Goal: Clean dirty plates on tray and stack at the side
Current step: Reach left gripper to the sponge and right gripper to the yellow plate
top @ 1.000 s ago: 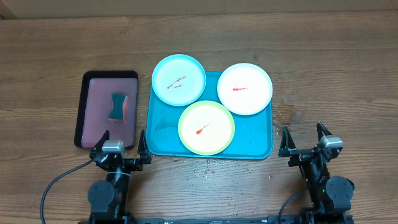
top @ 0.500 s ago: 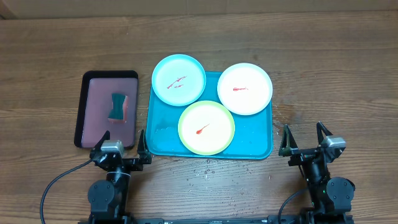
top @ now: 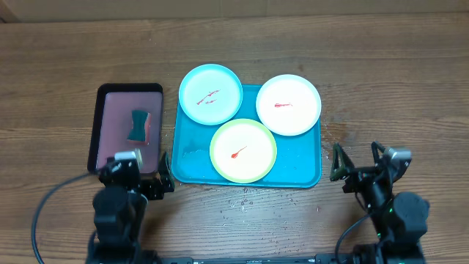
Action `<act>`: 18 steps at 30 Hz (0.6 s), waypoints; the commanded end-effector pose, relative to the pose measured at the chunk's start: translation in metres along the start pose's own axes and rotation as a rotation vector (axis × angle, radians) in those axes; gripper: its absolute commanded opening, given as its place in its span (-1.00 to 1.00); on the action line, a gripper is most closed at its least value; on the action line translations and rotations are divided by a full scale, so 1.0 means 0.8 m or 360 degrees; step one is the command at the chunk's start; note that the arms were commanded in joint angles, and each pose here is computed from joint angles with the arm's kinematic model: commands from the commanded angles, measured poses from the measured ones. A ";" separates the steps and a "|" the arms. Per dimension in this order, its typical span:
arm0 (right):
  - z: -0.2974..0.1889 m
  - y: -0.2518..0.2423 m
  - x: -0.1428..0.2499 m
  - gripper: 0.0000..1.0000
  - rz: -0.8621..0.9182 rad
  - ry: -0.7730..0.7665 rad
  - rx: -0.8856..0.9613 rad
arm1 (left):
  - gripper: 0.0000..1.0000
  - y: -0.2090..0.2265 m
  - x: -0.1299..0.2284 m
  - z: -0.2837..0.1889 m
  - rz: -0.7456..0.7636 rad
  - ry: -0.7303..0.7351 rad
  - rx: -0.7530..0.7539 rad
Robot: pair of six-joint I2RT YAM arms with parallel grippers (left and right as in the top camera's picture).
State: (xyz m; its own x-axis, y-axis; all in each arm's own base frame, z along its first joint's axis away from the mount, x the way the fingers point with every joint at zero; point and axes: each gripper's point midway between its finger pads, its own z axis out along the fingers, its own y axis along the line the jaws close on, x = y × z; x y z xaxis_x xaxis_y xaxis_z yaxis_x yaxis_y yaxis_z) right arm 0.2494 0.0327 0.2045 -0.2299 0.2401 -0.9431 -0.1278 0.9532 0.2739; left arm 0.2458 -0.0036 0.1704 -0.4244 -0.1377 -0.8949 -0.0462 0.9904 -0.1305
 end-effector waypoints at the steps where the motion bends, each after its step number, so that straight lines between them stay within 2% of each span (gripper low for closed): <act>1: 0.003 0.015 -0.036 1.00 0.0012 0.0038 -0.0037 | 1.00 -0.002 -0.038 -0.002 0.0005 0.0030 -0.0028; 6: 0.026 0.023 -0.039 1.00 0.0082 0.0369 -0.0041 | 0.99 -0.010 -0.083 0.003 0.0003 0.0186 -0.0036; 9: 0.041 0.027 -0.033 1.00 0.0146 0.0621 -0.0035 | 1.00 -0.011 -0.092 0.002 0.0003 0.0334 -0.0058; 14: 0.068 0.023 -0.021 1.00 0.0237 0.0902 0.0016 | 1.00 -0.007 -0.067 0.012 0.0001 0.0572 -0.0091; 18: 0.087 0.054 -0.018 1.00 0.0319 0.0976 -0.0238 | 1.00 -0.015 -0.046 0.024 -0.0019 0.0704 -0.0029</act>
State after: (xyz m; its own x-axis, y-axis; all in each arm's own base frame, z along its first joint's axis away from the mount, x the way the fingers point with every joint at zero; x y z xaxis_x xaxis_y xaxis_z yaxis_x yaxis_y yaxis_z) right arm 0.3100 0.0629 0.2010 -0.7577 0.2260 -0.6122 -0.0618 0.9090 0.4121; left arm 0.2745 -0.0057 0.1967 -0.7611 -0.1334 -0.6348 -0.0889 0.9908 -0.1017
